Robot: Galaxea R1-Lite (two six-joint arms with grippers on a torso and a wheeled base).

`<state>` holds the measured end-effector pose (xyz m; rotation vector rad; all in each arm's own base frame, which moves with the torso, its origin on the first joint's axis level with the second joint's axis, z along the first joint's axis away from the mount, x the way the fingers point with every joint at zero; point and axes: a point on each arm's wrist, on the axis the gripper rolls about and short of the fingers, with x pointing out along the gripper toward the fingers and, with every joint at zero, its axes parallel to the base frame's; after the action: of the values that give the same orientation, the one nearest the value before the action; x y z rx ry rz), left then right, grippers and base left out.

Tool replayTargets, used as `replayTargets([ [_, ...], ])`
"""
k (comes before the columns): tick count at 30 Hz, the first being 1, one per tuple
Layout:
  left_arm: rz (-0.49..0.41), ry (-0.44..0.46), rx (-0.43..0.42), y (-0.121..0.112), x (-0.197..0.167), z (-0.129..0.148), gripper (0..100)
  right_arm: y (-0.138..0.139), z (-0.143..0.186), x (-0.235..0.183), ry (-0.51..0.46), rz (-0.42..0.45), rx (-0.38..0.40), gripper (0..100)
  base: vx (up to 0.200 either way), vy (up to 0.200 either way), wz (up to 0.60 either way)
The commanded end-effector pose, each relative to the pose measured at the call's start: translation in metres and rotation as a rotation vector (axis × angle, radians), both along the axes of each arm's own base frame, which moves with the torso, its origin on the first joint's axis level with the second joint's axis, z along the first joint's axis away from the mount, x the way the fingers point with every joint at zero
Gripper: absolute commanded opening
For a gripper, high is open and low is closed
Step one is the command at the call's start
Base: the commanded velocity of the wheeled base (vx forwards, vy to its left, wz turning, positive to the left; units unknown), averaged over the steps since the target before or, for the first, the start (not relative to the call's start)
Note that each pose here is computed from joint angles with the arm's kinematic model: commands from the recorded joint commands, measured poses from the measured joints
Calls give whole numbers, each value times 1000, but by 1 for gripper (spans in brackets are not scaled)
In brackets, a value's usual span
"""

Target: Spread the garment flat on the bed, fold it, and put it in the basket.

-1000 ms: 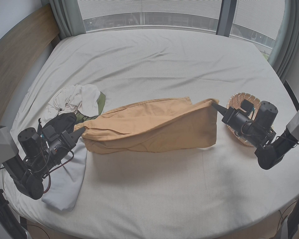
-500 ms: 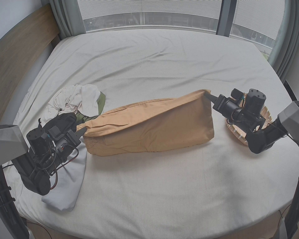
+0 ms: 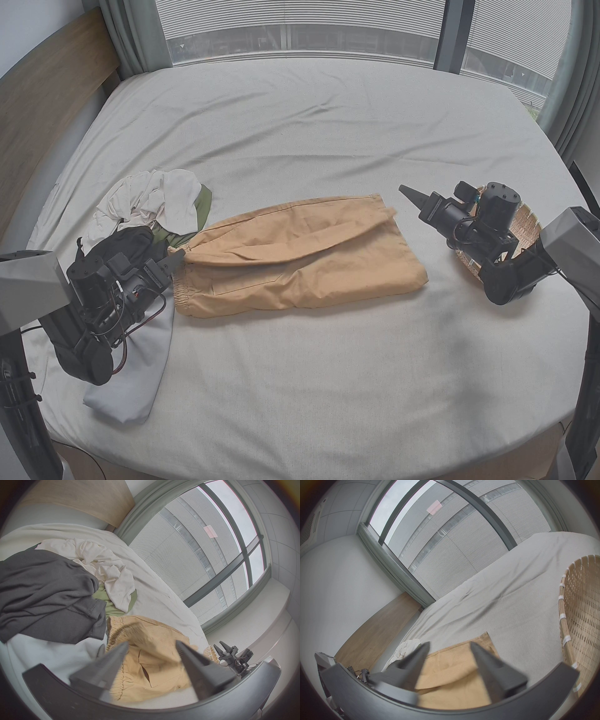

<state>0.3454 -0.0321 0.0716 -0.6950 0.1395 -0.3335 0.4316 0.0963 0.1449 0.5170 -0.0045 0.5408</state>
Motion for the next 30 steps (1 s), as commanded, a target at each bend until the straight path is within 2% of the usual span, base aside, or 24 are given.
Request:
replayTargets([
  [1, 13, -9, 2, -1, 3, 1, 100, -8, -1, 3, -6, -21, 2, 100, 0, 0, 0],
  [5, 70, -45, -1, 1, 2, 12, 100, -16, 6, -18, 18, -29, -6, 100, 0, 0, 0],
  [12, 64, -48, -2, -2, -10, 20, 100, -18, -18, -57, 138, -17, -33, 100, 0, 0, 0],
  [20, -4, -34, 1, -17, -31, 26, 100, -18, -63, -90, 265, 2, -53, 100, 0, 0, 0],
  [23, -53, 4, 9, -25, -42, 20, 100, -17, -87, -94, 353, 4, -60, 100, 0, 0, 0],
  [27, -77, 24, 13, -30, -47, 17, 100, -15, -107, -93, 426, 0, -37, 100, 0, 0, 0],
  [30, -85, 28, 20, -33, -48, 15, 100, -9, -113, -93, 438, -2, -14, 100, 0, 0, 0],
])
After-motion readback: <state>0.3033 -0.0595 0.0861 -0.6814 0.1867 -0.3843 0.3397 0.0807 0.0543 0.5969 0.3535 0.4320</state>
